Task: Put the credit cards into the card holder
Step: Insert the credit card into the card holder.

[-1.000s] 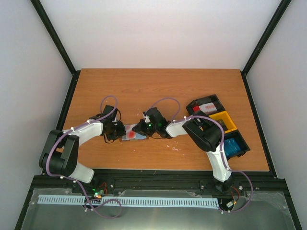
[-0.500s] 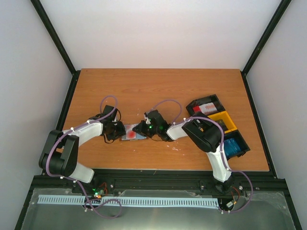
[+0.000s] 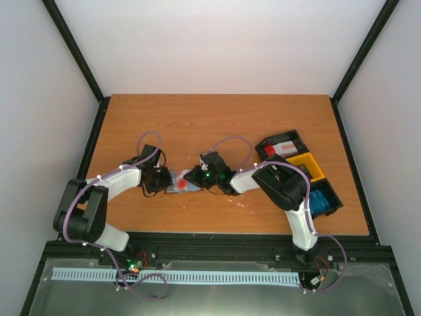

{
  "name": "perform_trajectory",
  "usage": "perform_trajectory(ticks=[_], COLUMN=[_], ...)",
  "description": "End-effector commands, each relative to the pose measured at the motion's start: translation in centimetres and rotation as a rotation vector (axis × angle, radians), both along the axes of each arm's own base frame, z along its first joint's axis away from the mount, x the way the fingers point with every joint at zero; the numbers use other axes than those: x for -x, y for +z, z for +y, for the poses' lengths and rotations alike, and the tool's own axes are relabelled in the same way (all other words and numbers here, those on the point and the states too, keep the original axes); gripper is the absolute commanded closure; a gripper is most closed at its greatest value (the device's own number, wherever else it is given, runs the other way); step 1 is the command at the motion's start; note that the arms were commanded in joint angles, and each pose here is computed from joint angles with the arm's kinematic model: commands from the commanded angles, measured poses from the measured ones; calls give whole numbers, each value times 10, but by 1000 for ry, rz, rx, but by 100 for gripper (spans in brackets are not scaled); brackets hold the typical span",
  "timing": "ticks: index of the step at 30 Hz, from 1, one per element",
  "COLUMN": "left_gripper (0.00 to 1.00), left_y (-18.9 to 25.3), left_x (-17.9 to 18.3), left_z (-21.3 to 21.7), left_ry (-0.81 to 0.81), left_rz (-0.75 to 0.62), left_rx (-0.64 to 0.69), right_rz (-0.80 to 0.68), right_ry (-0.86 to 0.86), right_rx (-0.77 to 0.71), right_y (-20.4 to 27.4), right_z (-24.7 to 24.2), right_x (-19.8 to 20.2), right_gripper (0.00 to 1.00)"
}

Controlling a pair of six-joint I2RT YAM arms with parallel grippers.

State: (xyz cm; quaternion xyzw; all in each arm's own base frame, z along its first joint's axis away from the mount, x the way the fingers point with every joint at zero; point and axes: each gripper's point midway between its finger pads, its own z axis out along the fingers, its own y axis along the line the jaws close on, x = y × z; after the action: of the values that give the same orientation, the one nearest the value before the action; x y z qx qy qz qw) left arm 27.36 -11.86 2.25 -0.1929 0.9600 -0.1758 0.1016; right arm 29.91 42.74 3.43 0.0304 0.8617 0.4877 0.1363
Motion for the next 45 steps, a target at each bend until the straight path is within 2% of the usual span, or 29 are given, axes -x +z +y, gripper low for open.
perform_trajectory(ticks=[1,8,13,15,23,27,32,35,39,45], left_gripper=[72,71,70,69,67,70,71,71,71,71], left_y=[-11,-11,-11,-11,-7,-6,-8,-10,-11,-12], left_x=[10,10,10,10,7,7,8,9,9,10], left_z=[1,0,0,1,0,-1,-2,-3,-3,-3], left_ry=[3,-2,-2,-1,-4,-11,-14,-15,-17,-21], left_rz=[42,44,43,42,30,25,25,30,30,31], left_rx=[2,6,6,4,8,12,20,22,23,23], right_rz=[27,39,42,39,37,56,51,52,57,36], right_ry=[34,52,54,44,12,7,8,22,60,118], right_rx=[36,23,25,40,179,248,344,369,342,241], right_y=[-21,-22,-23,-22,-16,-17,-11,-10,-8,0], right_z=[6,13,13,11,-5,-12,-15,-11,0,22], right_x=[11,14,14,13,9,13,16,17,21,21], right_gripper=[95,93,88,84,55,50,49,54,64,70])
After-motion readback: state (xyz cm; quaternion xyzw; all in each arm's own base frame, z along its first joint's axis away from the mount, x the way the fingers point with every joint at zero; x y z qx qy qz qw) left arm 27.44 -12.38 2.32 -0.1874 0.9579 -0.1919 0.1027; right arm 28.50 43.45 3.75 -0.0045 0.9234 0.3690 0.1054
